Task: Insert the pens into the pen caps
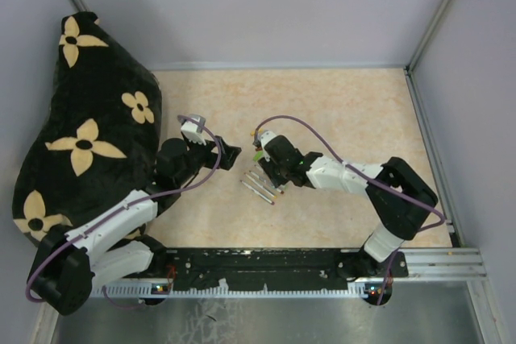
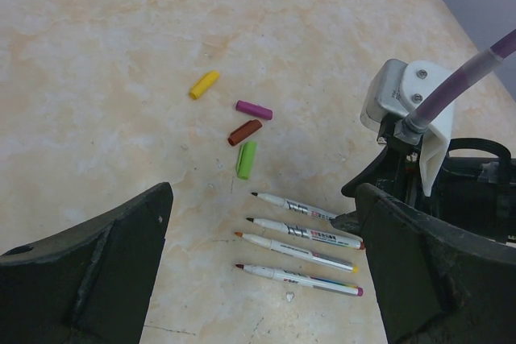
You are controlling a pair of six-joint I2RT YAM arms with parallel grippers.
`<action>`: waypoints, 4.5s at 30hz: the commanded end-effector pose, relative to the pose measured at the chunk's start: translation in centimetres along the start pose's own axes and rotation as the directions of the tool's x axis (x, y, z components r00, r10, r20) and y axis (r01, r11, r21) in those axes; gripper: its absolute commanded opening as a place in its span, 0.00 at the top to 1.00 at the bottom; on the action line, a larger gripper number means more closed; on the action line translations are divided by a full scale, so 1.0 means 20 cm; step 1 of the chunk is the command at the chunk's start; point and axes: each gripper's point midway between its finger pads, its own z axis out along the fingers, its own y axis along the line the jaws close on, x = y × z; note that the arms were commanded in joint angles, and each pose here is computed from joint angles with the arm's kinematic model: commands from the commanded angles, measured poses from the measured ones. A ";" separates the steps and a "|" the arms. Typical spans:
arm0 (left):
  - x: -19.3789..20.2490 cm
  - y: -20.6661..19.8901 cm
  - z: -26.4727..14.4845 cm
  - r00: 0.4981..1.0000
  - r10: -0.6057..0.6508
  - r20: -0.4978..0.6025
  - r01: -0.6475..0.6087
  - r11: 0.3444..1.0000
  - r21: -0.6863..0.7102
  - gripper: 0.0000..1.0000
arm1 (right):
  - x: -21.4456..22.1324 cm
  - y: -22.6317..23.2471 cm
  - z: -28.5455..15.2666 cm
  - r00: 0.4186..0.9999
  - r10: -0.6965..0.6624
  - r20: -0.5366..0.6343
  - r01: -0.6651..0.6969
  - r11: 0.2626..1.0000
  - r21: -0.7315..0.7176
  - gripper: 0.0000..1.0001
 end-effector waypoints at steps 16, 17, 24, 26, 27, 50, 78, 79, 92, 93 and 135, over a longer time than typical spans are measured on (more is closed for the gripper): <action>0.00 0.01 -0.01 1.000 0.015 0.010 -0.015 1.000 -0.013 0.00 | -0.08 0.01 0.03 0.999 -0.027 0.022 0.027 0.999 0.023 0.63; 0.00 0.01 -0.01 1.000 0.015 0.010 -0.014 1.000 -0.013 0.00 | -0.08 0.01 0.03 0.999 -0.028 0.023 0.027 0.999 0.024 0.63; 0.00 0.01 -0.01 1.000 0.015 0.017 -0.015 1.000 -0.015 0.00 | -0.03 0.01 0.08 0.999 -0.033 -0.014 0.033 0.999 0.033 0.64; 0.00 0.01 -0.02 1.000 0.015 0.019 -0.014 1.000 -0.014 0.00 | -0.02 0.01 0.09 0.999 -0.035 -0.020 0.035 0.999 0.035 0.65; 0.00 0.02 -0.02 1.000 0.016 0.020 -0.016 1.000 -0.015 0.00 | -0.02 0.00 0.09 0.999 -0.034 -0.022 0.035 0.999 0.037 0.65; -0.03 0.01 -0.03 0.999 0.019 0.036 -0.019 1.000 -0.016 0.00 | 0.08 -0.02 0.06 0.997 -0.056 -0.059 0.058 0.997 0.047 1.00; -0.10 -0.47 0.10 0.955 -0.295 -0.017 0.267 0.837 0.478 0.07 | -0.45 -0.02 -0.66 0.753 0.237 0.614 -0.181 0.972 -0.153 1.00; -0.10 -0.48 0.11 0.956 -0.294 -0.021 0.268 0.835 0.480 0.08 | -0.45 -0.02 -0.66 0.750 0.242 0.616 -0.181 0.970 -0.161 1.00; -0.08 -0.63 0.20 0.954 -0.295 -0.049 0.275 0.800 0.533 0.15 | -0.47 0.05 -0.67 0.734 0.269 0.623 -0.156 0.960 -0.231 1.00; -0.08 -0.63 0.21 0.954 -0.295 -0.050 0.275 0.800 0.533 0.15 | -0.47 0.05 -0.67 0.735 0.270 0.622 -0.154 0.960 -0.235 1.00; -0.08 -0.71 0.24 0.952 -0.302 -0.057 0.281 0.781 0.557 1.00 | -0.46 0.07 -0.67 0.733 0.285 0.618 -0.154 0.954 -0.257 0.62</action>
